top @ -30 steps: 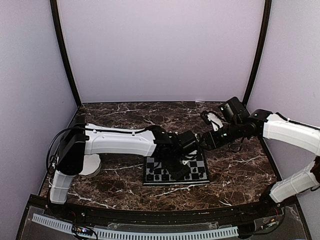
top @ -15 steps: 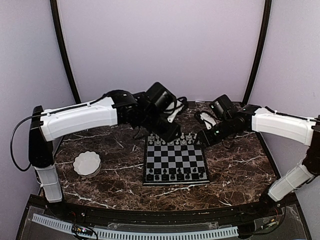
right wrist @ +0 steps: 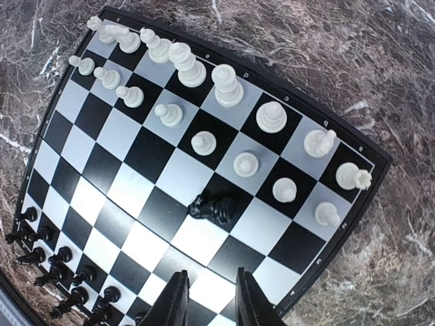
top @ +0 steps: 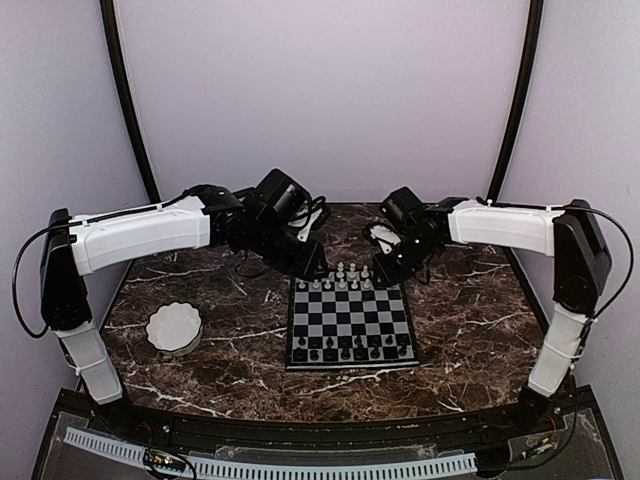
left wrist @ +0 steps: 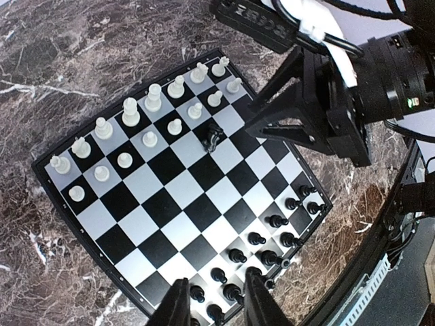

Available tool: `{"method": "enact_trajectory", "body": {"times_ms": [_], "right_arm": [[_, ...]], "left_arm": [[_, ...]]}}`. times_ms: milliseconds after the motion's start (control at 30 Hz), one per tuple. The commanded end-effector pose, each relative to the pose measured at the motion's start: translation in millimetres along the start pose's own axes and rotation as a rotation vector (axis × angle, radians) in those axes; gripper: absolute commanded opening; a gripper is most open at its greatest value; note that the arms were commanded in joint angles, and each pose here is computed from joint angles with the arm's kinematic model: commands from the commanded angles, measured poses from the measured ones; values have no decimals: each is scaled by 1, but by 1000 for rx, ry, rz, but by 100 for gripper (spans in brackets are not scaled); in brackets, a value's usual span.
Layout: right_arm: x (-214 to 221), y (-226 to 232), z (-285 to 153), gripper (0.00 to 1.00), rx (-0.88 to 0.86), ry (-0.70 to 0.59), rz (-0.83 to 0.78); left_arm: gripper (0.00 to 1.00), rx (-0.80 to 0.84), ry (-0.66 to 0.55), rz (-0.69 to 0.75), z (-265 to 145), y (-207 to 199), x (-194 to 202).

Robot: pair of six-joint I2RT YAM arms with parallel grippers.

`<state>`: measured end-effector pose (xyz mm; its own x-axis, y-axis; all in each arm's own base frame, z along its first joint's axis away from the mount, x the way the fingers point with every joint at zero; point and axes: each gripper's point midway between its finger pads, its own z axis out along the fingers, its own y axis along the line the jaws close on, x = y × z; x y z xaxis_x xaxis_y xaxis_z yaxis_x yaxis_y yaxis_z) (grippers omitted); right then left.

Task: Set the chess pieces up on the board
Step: Move the knight on the chessboard.

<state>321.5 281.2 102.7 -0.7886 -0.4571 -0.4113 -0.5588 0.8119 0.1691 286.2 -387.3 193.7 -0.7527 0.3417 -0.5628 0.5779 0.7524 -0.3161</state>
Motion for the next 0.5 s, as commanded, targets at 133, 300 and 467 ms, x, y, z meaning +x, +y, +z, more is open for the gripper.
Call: {"method": "enact_trajectory", "body": {"times_ms": [133, 300, 467], "right_arm": [[-12, -1, 23, 22, 11, 42, 22], [-15, -4, 33, 22, 24, 62, 27], [-21, -8, 41, 22, 44, 71, 29]], "left_arm": [[29, 67, -11, -6, -9, -6, -3], [29, 68, -3, -7, -6, -5, 2], [29, 70, 4, -13, -5, -4, 5]]}}
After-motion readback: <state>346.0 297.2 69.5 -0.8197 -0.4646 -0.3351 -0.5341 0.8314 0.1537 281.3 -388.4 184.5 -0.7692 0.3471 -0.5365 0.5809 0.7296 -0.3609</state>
